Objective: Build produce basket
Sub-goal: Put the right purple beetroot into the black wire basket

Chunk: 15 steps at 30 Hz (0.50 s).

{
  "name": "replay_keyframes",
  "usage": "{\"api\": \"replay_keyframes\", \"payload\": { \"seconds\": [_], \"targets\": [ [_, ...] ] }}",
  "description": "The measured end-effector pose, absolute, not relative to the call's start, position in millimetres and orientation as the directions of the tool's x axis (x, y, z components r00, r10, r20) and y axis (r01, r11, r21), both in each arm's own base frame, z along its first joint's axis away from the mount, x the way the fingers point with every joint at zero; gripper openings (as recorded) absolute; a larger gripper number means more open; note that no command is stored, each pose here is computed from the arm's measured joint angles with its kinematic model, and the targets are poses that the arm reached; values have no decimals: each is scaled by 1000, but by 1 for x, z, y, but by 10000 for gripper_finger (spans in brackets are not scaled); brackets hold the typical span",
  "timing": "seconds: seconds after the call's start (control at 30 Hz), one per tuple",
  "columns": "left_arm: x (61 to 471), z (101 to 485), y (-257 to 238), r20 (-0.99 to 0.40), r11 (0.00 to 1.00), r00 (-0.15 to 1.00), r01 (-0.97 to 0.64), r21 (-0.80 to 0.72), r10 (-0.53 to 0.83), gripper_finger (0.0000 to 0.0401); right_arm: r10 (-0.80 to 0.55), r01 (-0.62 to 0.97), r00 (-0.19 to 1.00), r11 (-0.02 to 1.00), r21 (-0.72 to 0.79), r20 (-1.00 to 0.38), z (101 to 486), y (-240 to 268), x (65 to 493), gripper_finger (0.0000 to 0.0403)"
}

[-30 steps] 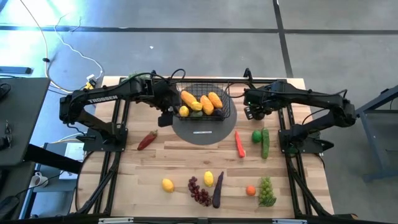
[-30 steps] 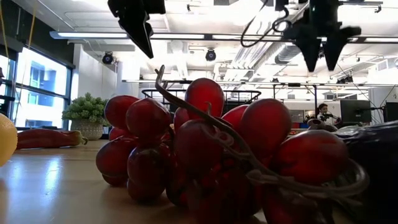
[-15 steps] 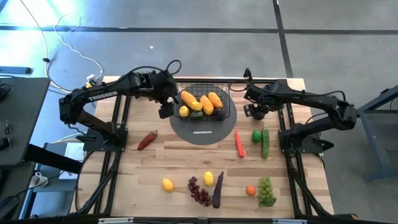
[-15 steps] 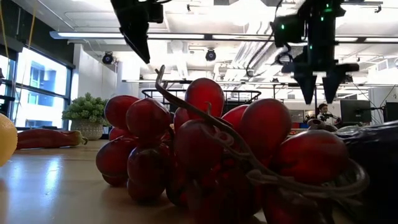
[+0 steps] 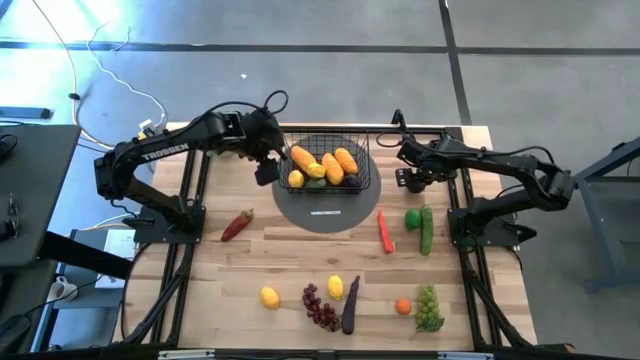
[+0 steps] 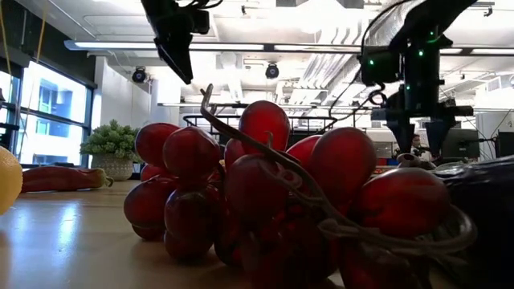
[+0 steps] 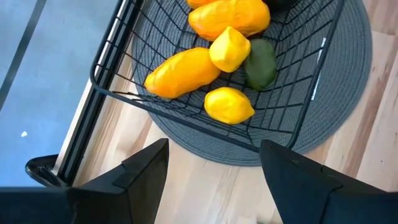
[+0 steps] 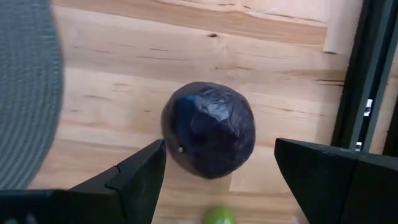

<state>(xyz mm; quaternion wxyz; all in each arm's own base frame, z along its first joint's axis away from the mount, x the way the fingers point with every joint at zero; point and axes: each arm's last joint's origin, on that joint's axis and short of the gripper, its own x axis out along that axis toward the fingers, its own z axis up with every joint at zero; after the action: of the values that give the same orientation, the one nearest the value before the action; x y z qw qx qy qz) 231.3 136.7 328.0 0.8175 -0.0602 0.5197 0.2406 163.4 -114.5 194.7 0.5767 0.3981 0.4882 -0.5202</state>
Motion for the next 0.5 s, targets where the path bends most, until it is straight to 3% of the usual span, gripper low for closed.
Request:
{"api": "replay_keyframes", "payload": {
  "seconds": [0.5],
  "targets": [
    [230,328,139,-879,873,341,-464,152,334,243,-209,994,73,90,55,-975,161,-121,154,276]
  ]
}}
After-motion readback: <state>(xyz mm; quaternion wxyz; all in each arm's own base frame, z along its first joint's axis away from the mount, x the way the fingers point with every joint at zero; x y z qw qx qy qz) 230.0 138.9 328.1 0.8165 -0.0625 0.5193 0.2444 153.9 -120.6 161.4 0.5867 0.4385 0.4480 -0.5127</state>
